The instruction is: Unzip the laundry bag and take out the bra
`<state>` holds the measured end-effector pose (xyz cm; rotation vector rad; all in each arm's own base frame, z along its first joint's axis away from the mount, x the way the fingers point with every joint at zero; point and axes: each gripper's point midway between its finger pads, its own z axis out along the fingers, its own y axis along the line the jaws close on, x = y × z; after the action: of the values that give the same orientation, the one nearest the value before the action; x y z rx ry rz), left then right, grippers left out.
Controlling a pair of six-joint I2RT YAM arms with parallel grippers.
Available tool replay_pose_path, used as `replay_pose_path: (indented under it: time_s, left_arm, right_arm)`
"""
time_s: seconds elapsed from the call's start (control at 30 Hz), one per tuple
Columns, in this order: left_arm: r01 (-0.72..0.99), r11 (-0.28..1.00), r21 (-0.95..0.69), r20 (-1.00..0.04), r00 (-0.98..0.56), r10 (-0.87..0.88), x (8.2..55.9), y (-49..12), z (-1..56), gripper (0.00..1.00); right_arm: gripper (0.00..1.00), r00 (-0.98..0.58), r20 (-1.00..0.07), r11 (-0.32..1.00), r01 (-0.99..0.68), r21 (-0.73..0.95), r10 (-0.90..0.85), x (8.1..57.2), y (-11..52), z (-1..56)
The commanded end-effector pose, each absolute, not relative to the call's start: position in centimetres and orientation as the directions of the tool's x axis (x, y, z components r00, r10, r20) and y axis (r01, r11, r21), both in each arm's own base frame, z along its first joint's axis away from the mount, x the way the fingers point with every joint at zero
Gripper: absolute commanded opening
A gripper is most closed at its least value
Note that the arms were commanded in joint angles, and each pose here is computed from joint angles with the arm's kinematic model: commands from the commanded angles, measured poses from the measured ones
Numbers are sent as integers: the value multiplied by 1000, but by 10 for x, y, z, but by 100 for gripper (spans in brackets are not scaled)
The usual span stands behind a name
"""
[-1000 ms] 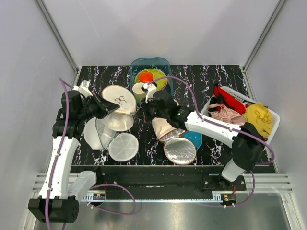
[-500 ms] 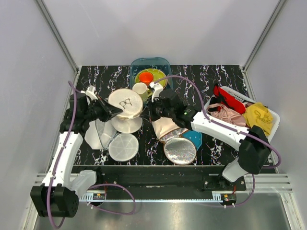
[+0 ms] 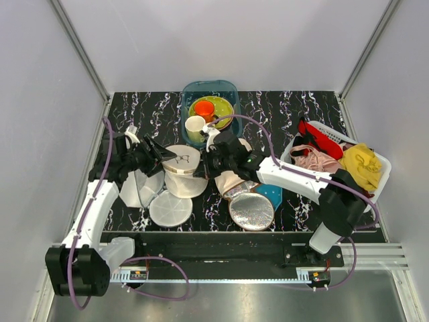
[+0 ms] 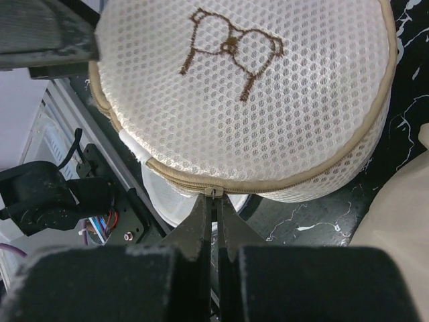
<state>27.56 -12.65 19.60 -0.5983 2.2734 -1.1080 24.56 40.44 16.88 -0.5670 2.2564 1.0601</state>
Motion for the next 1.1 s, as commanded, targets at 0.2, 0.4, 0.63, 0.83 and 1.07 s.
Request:
replay_pose_path:
  time_s: [0.2, 0.4, 0.63, 0.83, 1.07]
  left_arm:
    - [-34, 501, -865, -326, -721, -612, 254, -140, 241, 90]
    - [-95, 497, -863, -270, -745, -610, 246, -144, 217, 93]
    - [-133, 506, -852, -265, -724, -637, 248, -143, 209, 91]
    - [-103, 518, -849, -278, -748, -603, 250, -149, 215, 88]
    - [-59, 535, -843, -321, -743, -587, 256, -155, 229, 10]
  right_arm:
    - [0, -743, -663, 545, -594, 591, -90, 248, 423, 190]
    - [0, -742, -664, 552, -594, 586, -93, 252, 424, 189]
    - [0, -741, -665, 556, -591, 584, -90, 252, 424, 190]
    - [0, -734, -674, 557, -597, 578, -88, 253, 423, 193]
    - [0, -723, -686, 573, -597, 561, -83, 254, 418, 196]
